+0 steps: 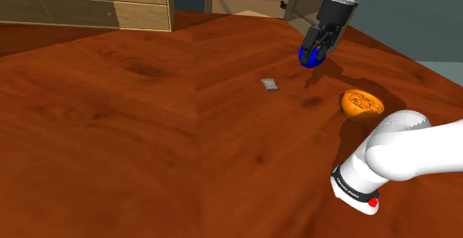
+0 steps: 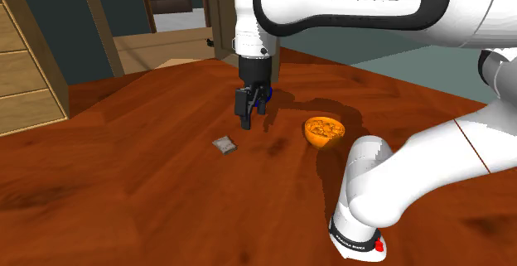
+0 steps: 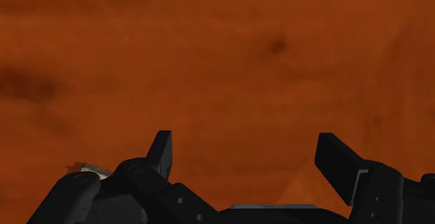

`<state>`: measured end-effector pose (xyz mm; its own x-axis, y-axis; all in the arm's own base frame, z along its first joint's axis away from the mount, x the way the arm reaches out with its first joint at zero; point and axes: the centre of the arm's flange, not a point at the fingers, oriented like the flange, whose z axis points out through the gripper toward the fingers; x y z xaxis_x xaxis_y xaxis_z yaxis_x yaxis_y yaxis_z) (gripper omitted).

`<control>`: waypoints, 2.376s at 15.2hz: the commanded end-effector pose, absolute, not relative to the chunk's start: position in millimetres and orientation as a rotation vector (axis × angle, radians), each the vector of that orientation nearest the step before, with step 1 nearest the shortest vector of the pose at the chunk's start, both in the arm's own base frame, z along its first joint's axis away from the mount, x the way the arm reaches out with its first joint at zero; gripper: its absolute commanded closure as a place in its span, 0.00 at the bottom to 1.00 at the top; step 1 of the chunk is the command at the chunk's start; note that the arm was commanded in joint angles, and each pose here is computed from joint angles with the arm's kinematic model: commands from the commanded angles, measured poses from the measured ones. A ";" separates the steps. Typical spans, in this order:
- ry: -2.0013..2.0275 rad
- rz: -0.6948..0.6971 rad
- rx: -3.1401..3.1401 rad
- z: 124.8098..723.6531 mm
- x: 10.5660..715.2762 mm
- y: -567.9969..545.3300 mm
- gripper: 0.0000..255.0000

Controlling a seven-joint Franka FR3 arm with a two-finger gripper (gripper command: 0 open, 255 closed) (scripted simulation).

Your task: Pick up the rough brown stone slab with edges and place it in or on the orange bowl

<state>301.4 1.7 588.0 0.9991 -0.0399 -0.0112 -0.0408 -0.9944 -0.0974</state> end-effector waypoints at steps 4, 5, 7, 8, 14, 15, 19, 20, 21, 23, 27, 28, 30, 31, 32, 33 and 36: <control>0.151 0.037 -3.059 563.7 332.7 -6.2 0.00; 0.181 0.044 -3.063 555.6 342.9 -9.3 0.00; 0.242 0.060 -3.072 539.1 362.9 -16.3 0.00; 0.272 0.068 -3.075 530.8 372.8 -20.2 0.00; 0.457 0.114 -3.091 480.5 429.1 -48.3 0.00; 0.488 0.122 -3.092 472.0 438.0 -53.8 0.00; 0.612 0.154 -3.094 438.0 471.9 -78.0 0.00; 0.644 0.162 -3.094 429.4 479.9 -84.5 0.00; 0.675 0.170 -3.094 420.9 487.8 -91.3 0.00; 0.738 0.186 -3.091 403.8 503.0 -105.4 0.00; 0.864 0.218 -3.083 369.6 531.0 -136.1 0.00; 0.896 0.226 -3.080 361.1 537.5 -144.2 0.00; 0.960 0.242 -3.073 344.1 549.9 -160.9 0.00; 0.991 0.250 -3.068 335.6 555.7 -169.5 0.00; 1.023 0.258 -3.064 327.2 561.4 -178.3 0.00; 1.055 0.266 -3.059 318.8 566.8 -187.3 0.00; 1.127 0.285 -3.047 299.8 578.3 -208.1 0.00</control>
